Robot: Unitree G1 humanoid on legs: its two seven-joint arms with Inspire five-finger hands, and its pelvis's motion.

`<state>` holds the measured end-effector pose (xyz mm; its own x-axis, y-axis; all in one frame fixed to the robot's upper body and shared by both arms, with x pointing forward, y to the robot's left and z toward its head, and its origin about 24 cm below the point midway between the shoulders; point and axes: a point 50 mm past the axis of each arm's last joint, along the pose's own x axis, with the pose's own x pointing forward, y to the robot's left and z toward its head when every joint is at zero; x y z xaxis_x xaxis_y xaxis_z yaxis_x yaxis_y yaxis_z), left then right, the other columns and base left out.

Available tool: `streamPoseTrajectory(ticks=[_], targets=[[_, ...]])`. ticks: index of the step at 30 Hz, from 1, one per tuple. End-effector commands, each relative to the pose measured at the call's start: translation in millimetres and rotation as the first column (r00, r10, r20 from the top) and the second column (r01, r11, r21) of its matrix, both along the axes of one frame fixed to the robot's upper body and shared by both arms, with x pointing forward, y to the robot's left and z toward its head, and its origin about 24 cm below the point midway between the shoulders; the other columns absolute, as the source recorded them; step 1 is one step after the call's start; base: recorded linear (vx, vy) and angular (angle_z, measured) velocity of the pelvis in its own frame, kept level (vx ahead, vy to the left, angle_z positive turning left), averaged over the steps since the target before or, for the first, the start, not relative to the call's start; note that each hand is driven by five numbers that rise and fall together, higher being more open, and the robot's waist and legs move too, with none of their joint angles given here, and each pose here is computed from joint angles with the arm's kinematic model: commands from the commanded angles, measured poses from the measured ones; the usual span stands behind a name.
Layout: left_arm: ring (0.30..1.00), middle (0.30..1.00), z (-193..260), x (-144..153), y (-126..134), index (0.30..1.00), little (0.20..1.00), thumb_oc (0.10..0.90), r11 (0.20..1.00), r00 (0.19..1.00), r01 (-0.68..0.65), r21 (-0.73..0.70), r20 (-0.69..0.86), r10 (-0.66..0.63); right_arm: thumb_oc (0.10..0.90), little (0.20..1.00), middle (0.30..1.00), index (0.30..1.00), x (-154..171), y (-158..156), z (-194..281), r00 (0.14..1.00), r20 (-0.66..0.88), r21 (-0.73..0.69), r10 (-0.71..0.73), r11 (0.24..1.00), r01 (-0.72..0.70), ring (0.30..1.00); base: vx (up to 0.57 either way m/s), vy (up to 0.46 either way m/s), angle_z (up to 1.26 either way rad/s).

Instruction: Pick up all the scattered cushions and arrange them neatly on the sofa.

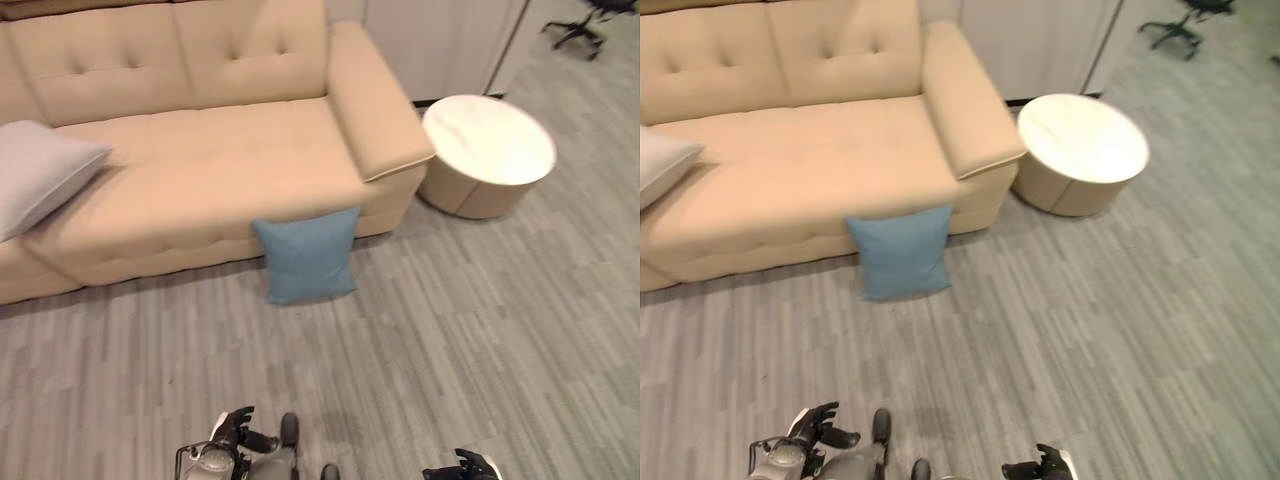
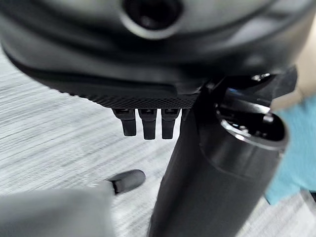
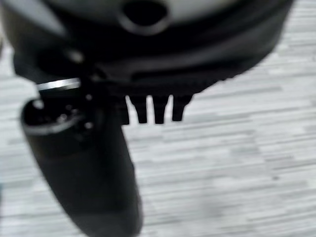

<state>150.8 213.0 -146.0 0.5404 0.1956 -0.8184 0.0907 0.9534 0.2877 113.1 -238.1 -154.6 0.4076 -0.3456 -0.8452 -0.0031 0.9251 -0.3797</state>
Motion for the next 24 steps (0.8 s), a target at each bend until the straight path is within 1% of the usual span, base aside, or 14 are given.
streamPoseTrajectory(ticks=[1, 3, 7, 10, 11, 16, 19, 20, 24], targets=[[0.900, 0.900, 6.3, 5.7, 10.6, 0.900, 0.900, 0.800, 0.999, 0.999, 0.021, 0.044, 0.047, -0.023, 0.800, 0.900, 0.900, 0.900, 21.2, -14.9, 12.8, 0.995, 0.093, -0.046, 0.045, 0.998, -0.041, 0.900, 0.06, 0.116, -0.38], [0.900, 0.900, 7.9, 6.1, 15.9, 0.900, 0.900, 0.800, 0.999, 0.998, -0.004, 0.048, 0.057, 0.001, 0.800, 0.900, 0.900, 0.900, 26.4, -11.8, 14.1, 0.992, 0.113, -0.037, 0.055, 0.998, -0.051, 0.900, 0.07, 0.088, -0.30], [0.900, 0.900, 6.9, 4.3, 17.2, 0.900, 0.900, 0.800, 0.998, 0.999, -0.010, 0.057, 0.048, 0.007, 0.800, 0.900, 0.900, 0.900, 29.8, -15.2, 16.5, 0.991, 0.122, -0.053, 0.063, 0.997, -0.056, 0.900, 0.18, 0.044, 0.17], [0.900, 0.900, 6.3, 3.0, 17.5, 0.900, 0.900, 0.800, 0.998, 0.999, -0.018, 0.057, 0.045, 0.015, 0.800, 0.900, 0.900, 0.900, 30.2, -16.4, 17.1, 0.990, 0.126, -0.058, 0.063, 0.997, -0.056, 0.900, 0.15, -0.029, 0.32], [0.900, 0.900, 5.0, 0.6, 17.3, 0.900, 0.900, 0.800, 0.998, 0.999, -0.023, 0.051, 0.036, 0.021, 0.800, 0.900, 0.900, 0.900, 25.2, -18.8, 15.7, 0.993, 0.106, -0.061, 0.060, 0.997, -0.053, 0.900, 0.25, -0.084, 0.35], [0.900, 0.900, 1.8, -5.0, 14.1, 0.900, 0.900, 0.800, 0.999, 0.999, -0.034, 0.038, 0.020, 0.033, 0.800, 0.900, 0.900, 0.900, 19.5, -20.9, 14.8, 0.993, 0.106, -0.061, 0.047, 0.997, -0.041, 0.900, 0.14, -0.128, 0.70], [0.900, 0.900, 3.6, 2.6, 7.9, 0.900, 0.900, 0.800, 0.999, 0.999, -0.027, 0.016, 0.043, 0.027, 0.800, 0.900, 0.900, 0.900, 23.3, -24.6, 17.8, 0.990, 0.140, -0.058, 0.018, 0.998, -0.009, 0.900, 0.04, -0.182, 1.05], [0.900, 0.900, 5.6, 7.7, 7.2, 0.900, 0.900, 0.800, 0.999, 0.998, -0.029, 0.015, 0.059, 0.028, 0.800, 0.900, 0.900, 0.900, 26.4, -25.5, 19.4, 0.988, 0.153, -0.057, 0.014, 0.998, -0.005, 0.900, 0.00, -0.098, 0.62], [0.900, 0.900, 5.2, 6.9, 7.0, 0.900, 0.900, 0.800, 0.999, 0.998, -0.034, 0.009, 0.056, 0.034, 0.800, 0.900, 0.900, 0.900, 20.4, -30.3, 18.6, 0.990, 0.141, -0.058, -0.018, 0.998, 0.026, 0.900, 0.13, -0.080, 0.22]])
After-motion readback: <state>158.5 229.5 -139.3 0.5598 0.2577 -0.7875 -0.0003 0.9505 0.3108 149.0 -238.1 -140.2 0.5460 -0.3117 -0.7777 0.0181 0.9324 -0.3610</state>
